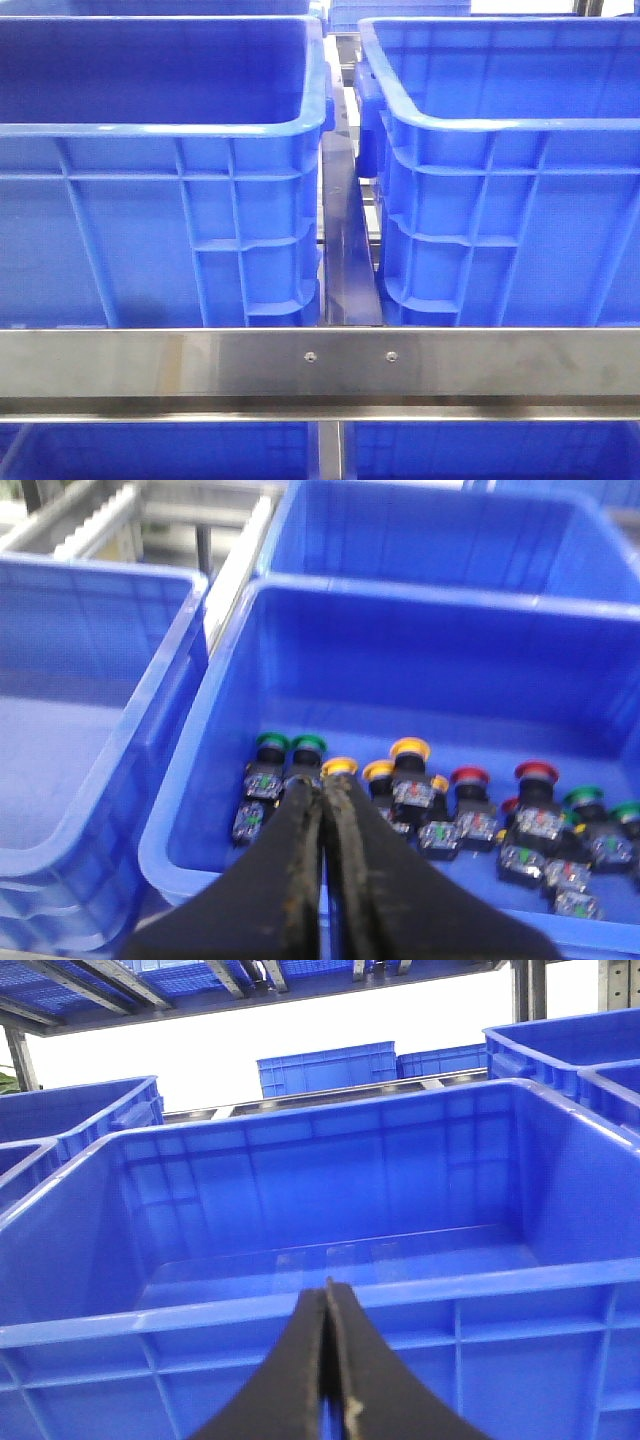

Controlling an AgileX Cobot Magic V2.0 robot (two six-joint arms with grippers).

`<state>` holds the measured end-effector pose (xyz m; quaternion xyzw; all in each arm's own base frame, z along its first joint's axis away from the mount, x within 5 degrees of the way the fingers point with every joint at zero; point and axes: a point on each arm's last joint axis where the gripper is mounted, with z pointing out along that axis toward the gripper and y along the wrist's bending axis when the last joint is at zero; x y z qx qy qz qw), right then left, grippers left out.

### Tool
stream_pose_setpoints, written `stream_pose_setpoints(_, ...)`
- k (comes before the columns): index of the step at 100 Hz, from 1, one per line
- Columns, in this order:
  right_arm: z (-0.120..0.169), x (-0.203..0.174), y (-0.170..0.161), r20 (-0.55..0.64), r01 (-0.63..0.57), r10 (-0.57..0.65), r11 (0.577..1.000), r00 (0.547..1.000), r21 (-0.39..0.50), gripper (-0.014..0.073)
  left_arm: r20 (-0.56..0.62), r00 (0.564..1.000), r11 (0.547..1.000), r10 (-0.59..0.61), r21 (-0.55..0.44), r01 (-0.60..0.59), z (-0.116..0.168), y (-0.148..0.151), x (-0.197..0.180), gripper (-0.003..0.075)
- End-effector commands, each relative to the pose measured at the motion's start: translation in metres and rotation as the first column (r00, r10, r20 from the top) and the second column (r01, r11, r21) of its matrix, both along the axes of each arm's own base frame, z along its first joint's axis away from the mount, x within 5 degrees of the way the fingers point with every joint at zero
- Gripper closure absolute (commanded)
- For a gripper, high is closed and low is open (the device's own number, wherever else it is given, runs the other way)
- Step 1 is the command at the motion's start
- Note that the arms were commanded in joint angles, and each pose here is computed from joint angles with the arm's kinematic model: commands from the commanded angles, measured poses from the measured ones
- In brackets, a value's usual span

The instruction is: Pick red and yellow buttons and place in box

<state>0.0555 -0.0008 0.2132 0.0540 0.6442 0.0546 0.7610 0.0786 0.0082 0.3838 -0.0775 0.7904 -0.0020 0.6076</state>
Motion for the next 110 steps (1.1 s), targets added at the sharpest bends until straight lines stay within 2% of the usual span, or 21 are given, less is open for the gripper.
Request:
stream_pose_setpoints(1,0.015,-0.005,0.000,0.125,0.006,-0.004,1.000,0.992,-0.014,0.0663,-0.005,1.000,1.000,-0.009,0.021,0.009,0.021,0.000,0.018,0.0739)
stream_pose_setpoints(17,0.015,-0.005,0.000,0.125,0.006,-0.004,1.000,0.992,-0.014,0.0663,-0.113,0.994,1.000,-0.007,0.011,0.009,0.023,0.000,0.050,0.0739)
stream_pose_setpoints(34,0.015,-0.005,0.000,0.125,0.006,-0.004,1.000,0.992,-0.014,0.0663,-0.219,0.976,1.000,-0.008,0.014,0.011,0.009,0.001,0.075,0.0739)
stream_pose_setpoints(45,0.015,-0.005,0.000,0.125,0.006,-0.004,1.000,0.992,-0.014,0.0663,-0.262,0.965,0.998,-0.023,0.049,0.037,0.004,0.001,0.082,0.0738)
stream_pose_setpoints(55,0.015,-0.005,0.000,0.125,0.006,-0.004,1.000,0.992,-0.014,0.0663,-0.271,0.962,0.998,-0.044,0.037,0.056,0.002,-0.001,0.086,0.0718)
stream_pose_setpoints(64,0.015,-0.005,0.000,0.125,0.006,-0.004,1.000,0.992,-0.014,0.0663,-0.267,0.962,0.997,-0.058,0.038,0.071,0.002,-0.002,0.086,0.0614)
stream_pose_setpoints(69,0.015,-0.005,0.000,0.125,0.006,-0.004,1.000,0.992,-0.014,0.0663,-0.267,0.962,0.997,-0.058,0.038,0.071,0.002,-0.002,0.086,0.0523)
stream_pose_setpoints(79,0.015,-0.005,0.000,0.125,0.006,-0.004,1.000,0.992,-0.014,0.0663,-0.261,0.964,0.997,-0.059,0.037,0.071,0.003,-0.002,0.086,0.0290)
stream_pose_setpoints(84,0.015,-0.005,0.000,0.125,0.006,-0.004,1.000,0.992,-0.014,0.0663,-0.250,0.966,0.997,-0.065,0.025,0.074,0.004,-0.003,0.087,0.0218)
stream_pose_setpoints(90,0.015,-0.005,0.000,0.125,0.006,-0.004,1.000,0.992,-0.014,0.0663,-0.245,0.966,0.997,-0.079,-0.004,0.080,0.004,-0.005,0.087,0.0188)
stream_pose_setpoints(110,0.015,-0.005,0.000,0.125,0.006,-0.004,1.000,0.992,-0.014,0.0663,-0.251,0.946,0.979,-0.203,-0.075,0.190,-0.001,-0.017,0.098,0.0211)
